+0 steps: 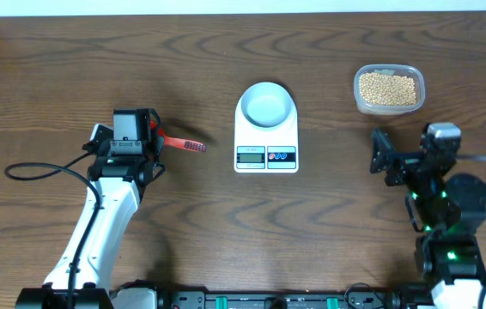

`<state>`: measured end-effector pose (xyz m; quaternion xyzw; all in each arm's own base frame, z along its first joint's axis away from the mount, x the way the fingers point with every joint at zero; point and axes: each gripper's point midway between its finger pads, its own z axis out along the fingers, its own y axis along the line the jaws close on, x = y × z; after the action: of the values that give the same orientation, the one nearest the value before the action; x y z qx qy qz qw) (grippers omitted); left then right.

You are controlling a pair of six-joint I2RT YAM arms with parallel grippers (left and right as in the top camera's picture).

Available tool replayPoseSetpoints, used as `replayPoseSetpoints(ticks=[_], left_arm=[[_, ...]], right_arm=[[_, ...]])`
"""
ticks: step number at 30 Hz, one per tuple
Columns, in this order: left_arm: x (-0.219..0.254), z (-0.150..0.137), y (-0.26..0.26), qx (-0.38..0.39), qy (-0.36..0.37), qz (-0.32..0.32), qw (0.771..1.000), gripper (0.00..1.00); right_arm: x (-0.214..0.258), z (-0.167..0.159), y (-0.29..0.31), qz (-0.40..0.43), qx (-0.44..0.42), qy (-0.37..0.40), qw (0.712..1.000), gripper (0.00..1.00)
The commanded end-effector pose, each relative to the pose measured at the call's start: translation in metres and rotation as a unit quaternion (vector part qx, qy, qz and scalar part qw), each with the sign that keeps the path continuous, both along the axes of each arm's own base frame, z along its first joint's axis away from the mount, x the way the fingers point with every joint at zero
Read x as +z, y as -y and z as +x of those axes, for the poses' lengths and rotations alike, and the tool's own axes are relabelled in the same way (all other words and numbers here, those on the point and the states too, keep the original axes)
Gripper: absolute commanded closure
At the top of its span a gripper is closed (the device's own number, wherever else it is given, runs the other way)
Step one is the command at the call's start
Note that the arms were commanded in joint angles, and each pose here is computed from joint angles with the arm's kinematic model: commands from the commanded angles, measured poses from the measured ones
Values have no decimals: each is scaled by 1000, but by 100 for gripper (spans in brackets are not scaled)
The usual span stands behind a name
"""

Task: Scoop item into bowl and weigh 50g on scale
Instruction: 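Move the right gripper toward the scoop handle above the scale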

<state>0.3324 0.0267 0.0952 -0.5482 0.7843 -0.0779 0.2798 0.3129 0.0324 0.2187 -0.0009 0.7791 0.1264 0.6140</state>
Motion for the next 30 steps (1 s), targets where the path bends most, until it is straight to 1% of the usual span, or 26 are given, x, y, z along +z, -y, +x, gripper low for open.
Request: replayPoseSetpoints(ticks=[1,6,10,14,17,21,26,28,29,30], left_arm=[[9,-3,-6,-4,10,20,1000,93],[19,-2,-6,-19,21,30,999,93],[22,-2,-6,-20,26,31,999,93],[22,-2,-6,-20,27,31,999,93],[22,-2,-6,-20,27,31,999,93],[22,-3,-5,-22,24,29,999,93],[22,-5,-5,-22,23,29,999,93],[25,-5,-3,-24,28,25,999,93],[27,-5,-1,-28,32,19,999,93],[29,-5,1,-32,35,14,999,93]], right_arm=[[11,3,-21,54,50,-26,997,1],[7,4,-33,88,90,-82,989,1],[16,5,-40,128,140,-114,975,1],[33,-3,-50,171,227,-117,952,1],[36,-14,-62,196,286,-123,930,1],[32,-11,-62,200,286,-129,928,1],[44,3,-55,169,273,-82,944,1],[47,7,-55,163,274,-72,945,1],[46,9,-56,163,277,-71,944,2],[44,10,-58,165,279,-75,943,5]])
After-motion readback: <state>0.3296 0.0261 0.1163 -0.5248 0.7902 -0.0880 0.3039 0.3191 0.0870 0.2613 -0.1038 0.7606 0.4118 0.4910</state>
